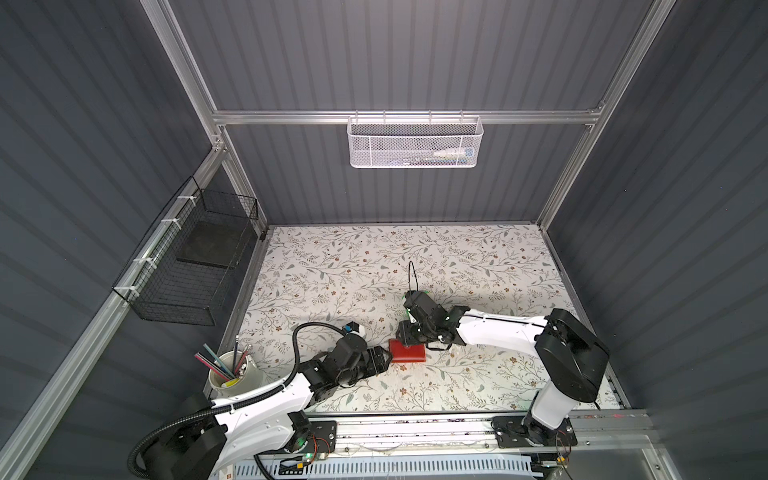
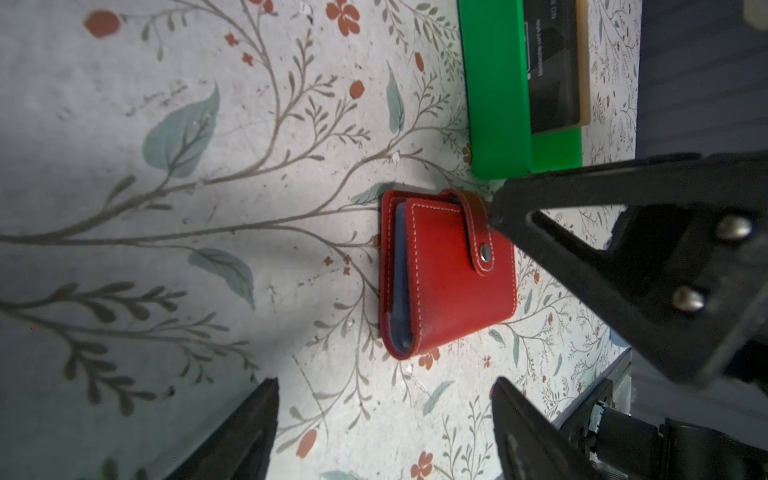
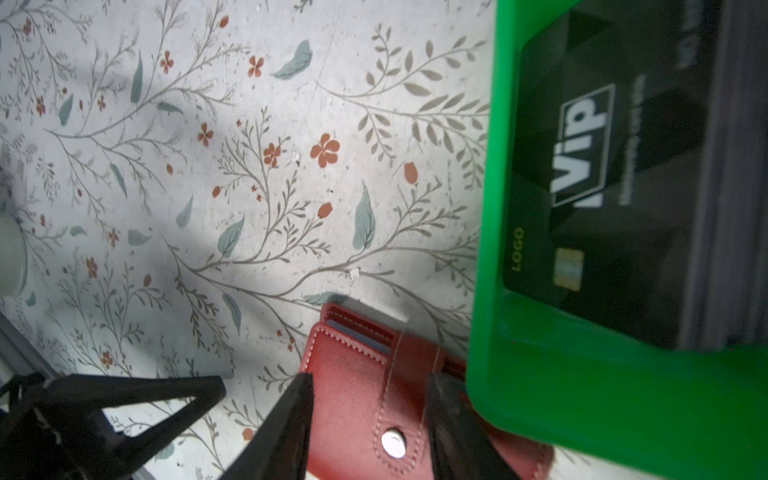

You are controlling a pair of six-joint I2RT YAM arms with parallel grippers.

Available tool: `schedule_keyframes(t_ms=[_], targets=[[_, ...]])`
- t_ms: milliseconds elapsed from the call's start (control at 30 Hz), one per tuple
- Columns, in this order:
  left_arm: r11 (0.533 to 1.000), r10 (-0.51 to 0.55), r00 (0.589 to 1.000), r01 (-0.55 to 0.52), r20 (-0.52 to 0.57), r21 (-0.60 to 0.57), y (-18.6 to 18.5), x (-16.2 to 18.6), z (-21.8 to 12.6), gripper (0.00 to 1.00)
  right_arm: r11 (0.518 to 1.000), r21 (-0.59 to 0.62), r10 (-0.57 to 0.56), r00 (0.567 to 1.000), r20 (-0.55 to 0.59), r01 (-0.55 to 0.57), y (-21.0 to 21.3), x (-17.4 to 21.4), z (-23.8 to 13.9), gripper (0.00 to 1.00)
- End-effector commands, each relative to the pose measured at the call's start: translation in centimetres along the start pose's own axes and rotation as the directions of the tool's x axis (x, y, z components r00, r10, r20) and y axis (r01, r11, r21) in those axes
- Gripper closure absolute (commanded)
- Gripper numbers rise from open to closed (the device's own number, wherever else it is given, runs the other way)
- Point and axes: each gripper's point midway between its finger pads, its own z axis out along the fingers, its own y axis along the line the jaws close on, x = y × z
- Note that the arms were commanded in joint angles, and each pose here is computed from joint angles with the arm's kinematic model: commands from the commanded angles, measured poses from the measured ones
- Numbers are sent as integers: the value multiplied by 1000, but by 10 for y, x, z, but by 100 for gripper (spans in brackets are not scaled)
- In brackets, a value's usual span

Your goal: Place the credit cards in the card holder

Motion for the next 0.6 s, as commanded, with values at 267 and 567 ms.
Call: schedule_keyframes(t_ms=[267, 567], targets=[[998, 8, 1000, -9, 13, 67, -12, 2, 2, 19, 996, -33, 80, 997, 7, -80, -9, 17, -11, 46], [996, 14, 1000, -15, 7, 87, -19, 4, 6, 20, 988, -80, 133, 991, -4, -133, -17, 39, -22, 43]])
